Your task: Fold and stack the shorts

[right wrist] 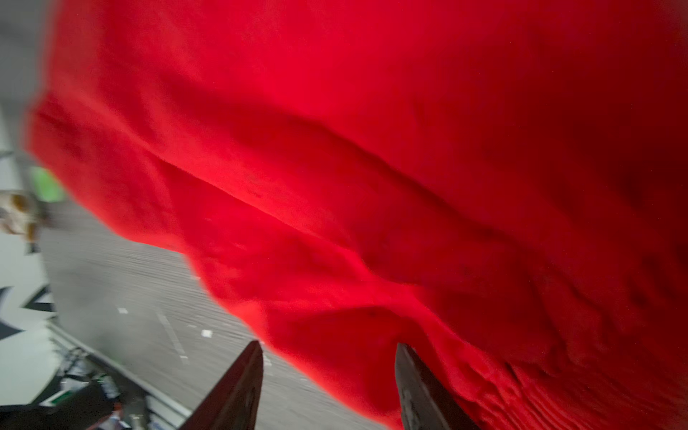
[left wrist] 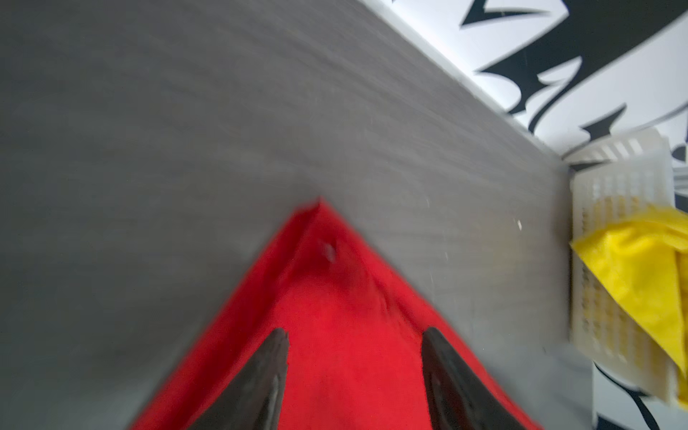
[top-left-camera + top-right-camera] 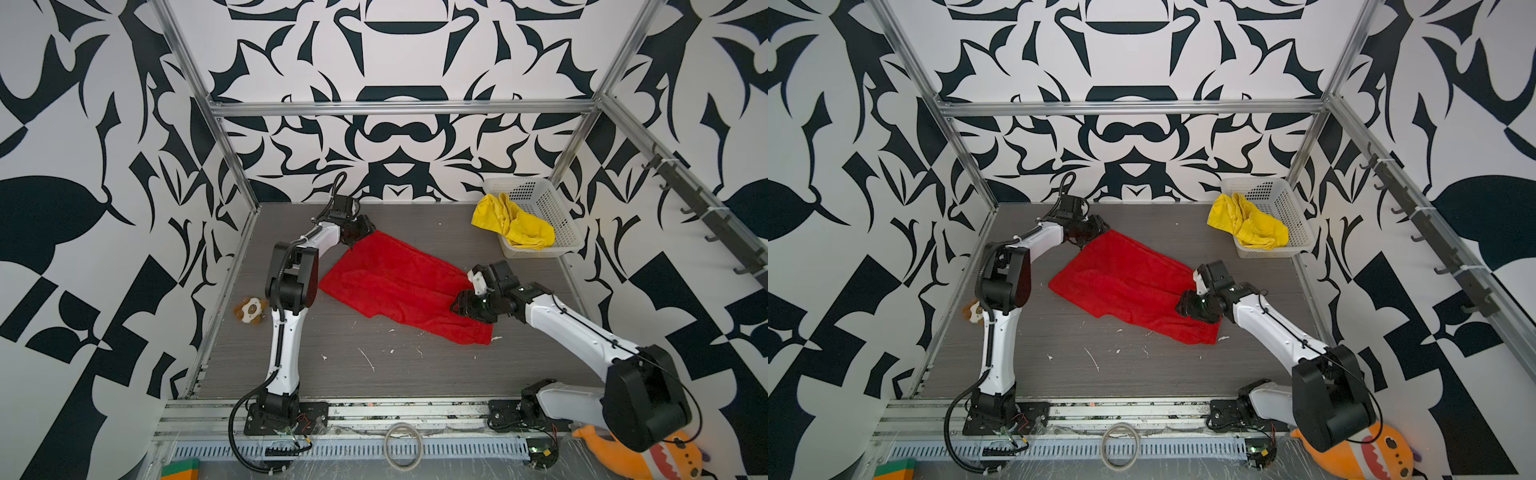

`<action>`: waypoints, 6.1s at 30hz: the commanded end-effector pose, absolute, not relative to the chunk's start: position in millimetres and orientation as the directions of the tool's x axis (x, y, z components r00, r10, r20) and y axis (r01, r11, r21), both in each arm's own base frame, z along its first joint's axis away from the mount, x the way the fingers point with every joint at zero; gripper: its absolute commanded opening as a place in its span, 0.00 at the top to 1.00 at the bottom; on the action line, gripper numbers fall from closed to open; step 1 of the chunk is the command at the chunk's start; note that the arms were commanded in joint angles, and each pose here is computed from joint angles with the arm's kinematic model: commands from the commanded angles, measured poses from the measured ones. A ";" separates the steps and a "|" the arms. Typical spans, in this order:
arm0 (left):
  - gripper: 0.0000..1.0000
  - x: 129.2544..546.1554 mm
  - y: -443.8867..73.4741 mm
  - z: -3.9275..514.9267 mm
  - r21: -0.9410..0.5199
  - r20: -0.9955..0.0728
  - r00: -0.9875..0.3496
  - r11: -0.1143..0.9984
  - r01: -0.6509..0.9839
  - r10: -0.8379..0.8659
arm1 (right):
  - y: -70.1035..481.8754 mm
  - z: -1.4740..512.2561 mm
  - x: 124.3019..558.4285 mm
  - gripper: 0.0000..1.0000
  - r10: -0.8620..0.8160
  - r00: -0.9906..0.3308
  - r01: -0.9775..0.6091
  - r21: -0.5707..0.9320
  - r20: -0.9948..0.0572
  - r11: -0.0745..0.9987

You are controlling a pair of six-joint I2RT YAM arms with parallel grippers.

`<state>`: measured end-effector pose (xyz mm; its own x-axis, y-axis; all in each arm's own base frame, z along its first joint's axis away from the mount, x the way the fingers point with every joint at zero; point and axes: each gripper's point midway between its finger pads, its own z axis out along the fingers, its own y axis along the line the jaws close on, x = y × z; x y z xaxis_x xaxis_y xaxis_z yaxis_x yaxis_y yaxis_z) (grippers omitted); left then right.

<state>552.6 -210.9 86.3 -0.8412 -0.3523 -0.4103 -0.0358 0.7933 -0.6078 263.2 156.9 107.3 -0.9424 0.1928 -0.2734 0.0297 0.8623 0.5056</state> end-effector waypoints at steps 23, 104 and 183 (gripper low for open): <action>0.37 372.4 -156.8 13.7 -0.485 -0.209 -0.917 0.850 -0.204 -0.339 | 191.8 24.7 284.5 0.41 0.110 -0.974 0.010 0.446 -0.198 0.895; 0.64 202.3 -497.3 109.2 -0.135 -0.879 -0.142 0.049 0.990 0.456 | 104.3 82.4 275.1 0.17 0.574 -0.808 0.375 0.869 0.136 0.322; 0.40 331.4 -184.1 62.3 -0.656 -0.225 -0.905 0.743 -0.134 -0.361 | 385.9 172.1 329.8 0.48 -0.164 -0.917 -0.310 0.395 -0.363 0.865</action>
